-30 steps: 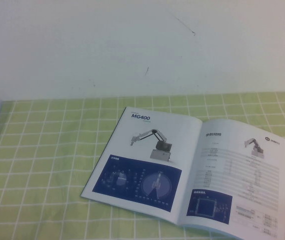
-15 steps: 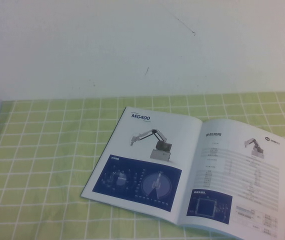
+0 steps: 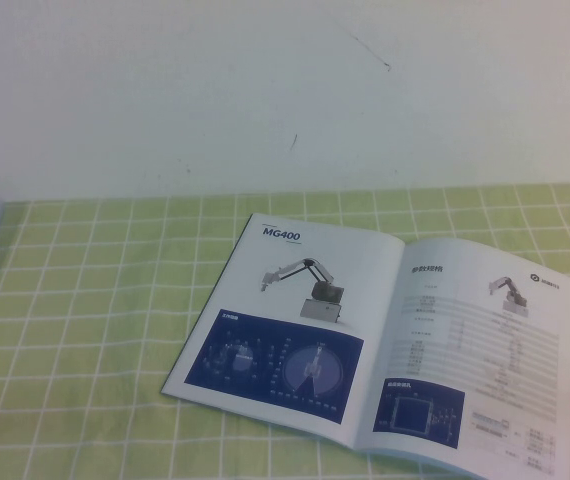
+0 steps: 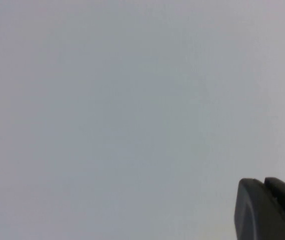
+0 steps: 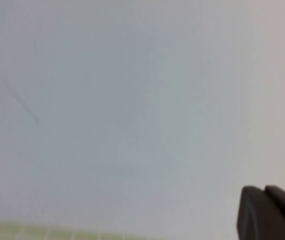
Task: Close book
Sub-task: 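Close the open booklet and leave it lying on the table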
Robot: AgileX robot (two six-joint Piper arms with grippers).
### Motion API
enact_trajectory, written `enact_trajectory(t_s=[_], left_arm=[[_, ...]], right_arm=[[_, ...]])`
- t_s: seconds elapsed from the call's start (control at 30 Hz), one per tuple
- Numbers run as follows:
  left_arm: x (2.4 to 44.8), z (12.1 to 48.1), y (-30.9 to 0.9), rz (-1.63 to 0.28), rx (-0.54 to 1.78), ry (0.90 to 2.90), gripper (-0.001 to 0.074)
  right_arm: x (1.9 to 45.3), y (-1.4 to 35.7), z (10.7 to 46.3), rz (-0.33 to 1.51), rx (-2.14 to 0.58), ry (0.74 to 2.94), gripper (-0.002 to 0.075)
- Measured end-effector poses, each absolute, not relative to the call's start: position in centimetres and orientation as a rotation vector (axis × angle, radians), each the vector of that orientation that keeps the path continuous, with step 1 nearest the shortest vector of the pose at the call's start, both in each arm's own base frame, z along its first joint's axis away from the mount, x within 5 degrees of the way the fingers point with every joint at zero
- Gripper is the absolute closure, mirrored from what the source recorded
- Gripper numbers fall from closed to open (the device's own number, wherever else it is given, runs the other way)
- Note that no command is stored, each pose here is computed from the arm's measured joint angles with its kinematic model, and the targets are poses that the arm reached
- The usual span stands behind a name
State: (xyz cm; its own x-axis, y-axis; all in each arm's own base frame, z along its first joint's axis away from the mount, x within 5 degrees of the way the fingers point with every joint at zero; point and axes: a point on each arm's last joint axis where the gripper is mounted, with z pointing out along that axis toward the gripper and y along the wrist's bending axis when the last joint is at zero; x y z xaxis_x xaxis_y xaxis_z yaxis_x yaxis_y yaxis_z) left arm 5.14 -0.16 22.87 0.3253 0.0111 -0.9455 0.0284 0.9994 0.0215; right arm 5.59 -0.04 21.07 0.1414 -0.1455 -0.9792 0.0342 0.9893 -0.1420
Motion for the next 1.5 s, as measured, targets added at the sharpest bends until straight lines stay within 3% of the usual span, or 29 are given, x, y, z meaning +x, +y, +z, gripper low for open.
enact_trajectory(t_s=[0.2, 0.43, 0.57, 0.8, 1.0, 1.2, 1.5], left_arm=[[4.7, 23.9, -0.1, -0.012, 0.029, 1.119, 0.0739], [4.6, 24.2, 0.0, -0.091, -0.035, 1.087, 0.0739], [4.6, 25.4, -0.1, -0.110, -0.039, 1.219, 0.0739], [5.5, 31.8, -0.3, -0.126, -0.039, 1.419, 0.0739], [9.8, 35.8, -0.9, -0.232, -0.095, 1.708, 0.0739], [15.7, 33.7, -2.0, -0.428, -0.239, 1.931, 0.0739], [22.3, 31.3, -4.0, -0.485, 0.056, 2.283, 0.0739]], right_arm=[[4.6, 0.4, 24.0, -0.053, -0.077, 1.081, 0.0729], [4.3, 0.2, 24.6, -0.055, -0.047, 1.010, 0.0729], [4.5, 0.0, 25.7, -0.022, 0.003, 1.175, 0.0729], [4.5, -0.1, 30.7, -0.002, 0.039, 1.446, 0.0729], [9.1, 0.2, 32.6, 0.030, -0.003, 1.824, 0.0729], [15.4, 1.4, 32.4, 0.082, -0.257, 2.075, 0.0729], [24.2, 6.5, 26.6, 0.445, -0.590, 2.306, 0.0729]])
